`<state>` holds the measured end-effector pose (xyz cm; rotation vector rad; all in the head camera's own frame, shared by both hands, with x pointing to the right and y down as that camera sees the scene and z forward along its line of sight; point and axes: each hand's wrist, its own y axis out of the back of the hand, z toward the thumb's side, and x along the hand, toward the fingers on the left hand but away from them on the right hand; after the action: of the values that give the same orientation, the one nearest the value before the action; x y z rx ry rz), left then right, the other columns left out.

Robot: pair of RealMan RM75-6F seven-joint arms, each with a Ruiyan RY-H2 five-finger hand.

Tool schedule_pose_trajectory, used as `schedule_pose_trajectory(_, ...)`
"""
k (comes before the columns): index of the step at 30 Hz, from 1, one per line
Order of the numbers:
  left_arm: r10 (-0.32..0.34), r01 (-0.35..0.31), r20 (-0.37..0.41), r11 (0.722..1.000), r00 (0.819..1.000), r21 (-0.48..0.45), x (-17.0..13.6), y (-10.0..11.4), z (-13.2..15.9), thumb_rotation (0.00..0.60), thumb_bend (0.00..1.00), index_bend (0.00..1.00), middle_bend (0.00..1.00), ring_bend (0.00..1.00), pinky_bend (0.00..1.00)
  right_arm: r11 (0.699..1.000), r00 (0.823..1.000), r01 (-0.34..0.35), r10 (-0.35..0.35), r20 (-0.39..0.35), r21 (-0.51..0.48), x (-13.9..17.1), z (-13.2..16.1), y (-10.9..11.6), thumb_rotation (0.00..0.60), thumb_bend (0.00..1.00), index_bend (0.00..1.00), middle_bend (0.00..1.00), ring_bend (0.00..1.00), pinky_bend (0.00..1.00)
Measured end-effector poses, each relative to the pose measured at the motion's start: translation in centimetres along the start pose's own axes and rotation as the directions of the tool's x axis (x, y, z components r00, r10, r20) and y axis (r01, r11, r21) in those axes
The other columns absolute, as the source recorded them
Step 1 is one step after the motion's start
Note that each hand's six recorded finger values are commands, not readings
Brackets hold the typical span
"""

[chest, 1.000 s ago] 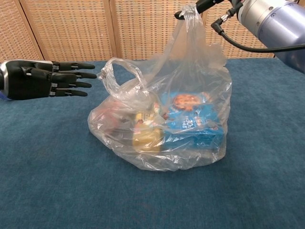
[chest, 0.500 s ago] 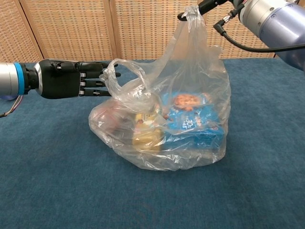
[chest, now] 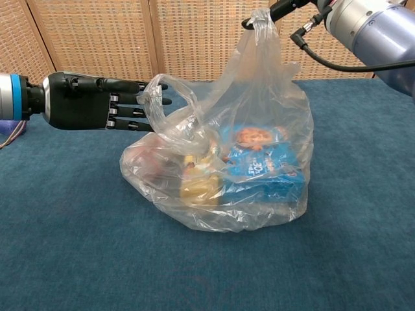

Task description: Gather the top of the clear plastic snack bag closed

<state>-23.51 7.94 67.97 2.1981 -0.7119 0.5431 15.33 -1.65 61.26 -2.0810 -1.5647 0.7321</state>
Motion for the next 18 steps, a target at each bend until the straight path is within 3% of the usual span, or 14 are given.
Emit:
schedule_pose_trajectory(10, -0.057, 0.057, 0.014, 0.997, 0.998, -0.043, 1.9, -1.4, 0.3, 0.600, 0.47, 0.04, 0.00, 0.03, 0.11, 1.000, 1.000, 0.001, -0.001, -0.008, 0.010, -0.1, 0.1, 0.3, 0.600, 0.00, 0.18, 0.00, 0.00, 0.00)
schedule_pose_trajectory(18, -0.112, 0.116, 0.065, 0.992, 0.992, -0.058, 3.5, -2.7, 1.5, 0.600, 0.50, 0.12, 0.02, 0.07, 0.14, 1.000, 1.000, -0.011, 0.011, -0.006, 0.010, 0.0, -0.1, -0.1, 0.600, 0.00, 0.18, 0.00, 0.00, 0.00)
